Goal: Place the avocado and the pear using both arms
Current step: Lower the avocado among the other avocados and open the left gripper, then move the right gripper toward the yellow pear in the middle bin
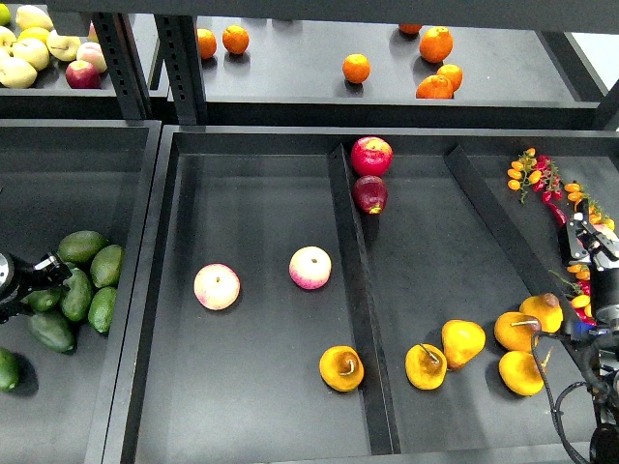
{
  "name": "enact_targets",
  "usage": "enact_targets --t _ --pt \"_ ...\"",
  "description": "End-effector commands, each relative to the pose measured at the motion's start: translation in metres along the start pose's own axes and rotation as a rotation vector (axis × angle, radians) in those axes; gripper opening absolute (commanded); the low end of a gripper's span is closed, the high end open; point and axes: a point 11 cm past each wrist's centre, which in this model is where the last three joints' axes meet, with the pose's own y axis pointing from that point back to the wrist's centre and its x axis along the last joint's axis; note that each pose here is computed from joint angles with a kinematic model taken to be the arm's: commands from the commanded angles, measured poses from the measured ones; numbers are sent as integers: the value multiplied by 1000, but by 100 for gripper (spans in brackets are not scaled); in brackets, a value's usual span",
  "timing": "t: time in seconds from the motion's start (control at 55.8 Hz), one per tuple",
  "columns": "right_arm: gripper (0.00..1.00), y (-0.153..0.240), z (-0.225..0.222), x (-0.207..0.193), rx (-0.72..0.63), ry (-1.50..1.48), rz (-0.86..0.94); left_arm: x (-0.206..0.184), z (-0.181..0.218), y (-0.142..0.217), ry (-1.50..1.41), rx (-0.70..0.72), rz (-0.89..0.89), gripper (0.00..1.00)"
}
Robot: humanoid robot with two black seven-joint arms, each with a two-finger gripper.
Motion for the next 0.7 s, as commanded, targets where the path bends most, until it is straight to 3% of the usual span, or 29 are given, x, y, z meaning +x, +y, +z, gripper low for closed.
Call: enact_targets --t 0.0,0.215,0.251,0.681 --pt "100 0 -1 -1 -1 4 -2 -1 1 -1 0 0 -1 80" --pt "100 -1 -2 -2 -4 8 -5 0 4 0 -5 -6 0 87" --pt "100 -1 -2 -2 -3 10 -7 0 6 1 -5 -9 2 97" --pt "100 0 -1 -1 -13 18 4 8 5 4 6 -6 19 99"
